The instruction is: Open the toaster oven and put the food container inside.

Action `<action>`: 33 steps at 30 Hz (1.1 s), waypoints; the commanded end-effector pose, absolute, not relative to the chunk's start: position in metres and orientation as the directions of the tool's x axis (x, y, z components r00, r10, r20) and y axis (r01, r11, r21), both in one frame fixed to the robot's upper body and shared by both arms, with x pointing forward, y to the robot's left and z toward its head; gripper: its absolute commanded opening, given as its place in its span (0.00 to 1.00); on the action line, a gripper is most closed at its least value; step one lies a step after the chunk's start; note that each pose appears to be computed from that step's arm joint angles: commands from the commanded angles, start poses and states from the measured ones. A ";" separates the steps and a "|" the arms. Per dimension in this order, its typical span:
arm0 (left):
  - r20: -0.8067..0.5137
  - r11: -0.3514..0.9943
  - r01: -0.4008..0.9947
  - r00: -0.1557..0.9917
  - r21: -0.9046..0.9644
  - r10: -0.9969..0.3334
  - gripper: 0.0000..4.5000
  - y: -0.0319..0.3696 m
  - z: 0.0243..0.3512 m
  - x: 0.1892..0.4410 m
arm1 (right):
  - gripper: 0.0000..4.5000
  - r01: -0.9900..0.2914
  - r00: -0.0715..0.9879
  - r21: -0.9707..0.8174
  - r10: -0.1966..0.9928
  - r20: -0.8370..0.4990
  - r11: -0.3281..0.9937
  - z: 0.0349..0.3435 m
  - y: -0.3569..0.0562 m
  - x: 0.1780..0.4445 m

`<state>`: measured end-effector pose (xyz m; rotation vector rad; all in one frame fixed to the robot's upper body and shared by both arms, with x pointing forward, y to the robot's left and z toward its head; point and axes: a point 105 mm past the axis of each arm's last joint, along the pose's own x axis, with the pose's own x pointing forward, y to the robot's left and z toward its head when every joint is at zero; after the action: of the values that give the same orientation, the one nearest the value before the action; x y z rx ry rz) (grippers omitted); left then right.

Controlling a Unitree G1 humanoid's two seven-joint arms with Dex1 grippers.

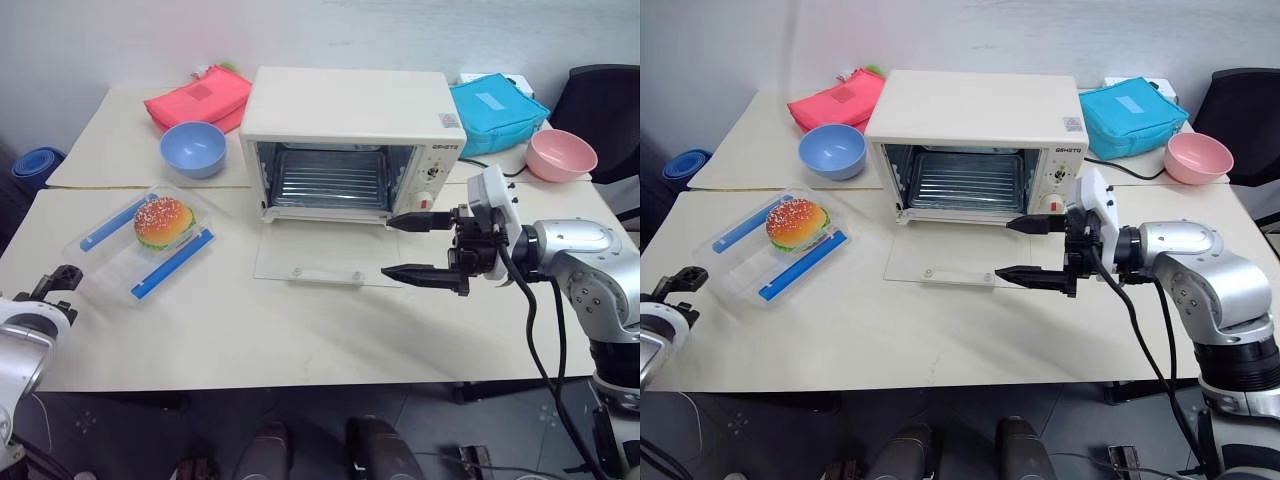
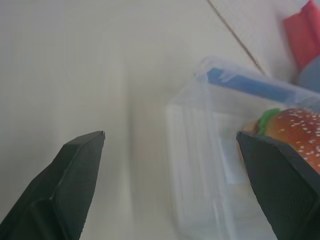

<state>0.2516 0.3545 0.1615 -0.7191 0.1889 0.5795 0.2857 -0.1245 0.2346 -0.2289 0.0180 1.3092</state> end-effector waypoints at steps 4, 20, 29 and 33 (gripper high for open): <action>-0.416 0.638 -0.574 0.817 -0.513 0.400 0.99 0.354 0.155 0.274 | 1.00 -0.943 0.282 -0.214 0.954 -0.100 0.257 0.252 -0.126 0.274; -0.471 0.623 -0.596 0.796 -0.506 0.380 0.08 0.353 0.143 0.278 | 1.00 -0.927 0.340 -0.200 0.936 -0.092 0.317 0.251 -0.135 0.271; -0.400 0.889 -0.356 0.888 -0.288 0.226 0.08 0.344 0.180 0.286 | 1.00 -0.922 0.364 -0.185 0.925 -0.110 0.341 0.249 -0.143 0.266; -0.413 0.982 -0.059 0.911 -0.177 -0.020 0.08 0.314 0.203 0.279 | 1.00 -0.907 0.401 -0.199 0.906 -0.134 0.372 0.247 -0.153 0.264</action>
<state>0.2809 0.3319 0.1853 -0.2402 0.4557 0.1537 0.2696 -0.1505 0.2321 -0.2050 0.0591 1.1709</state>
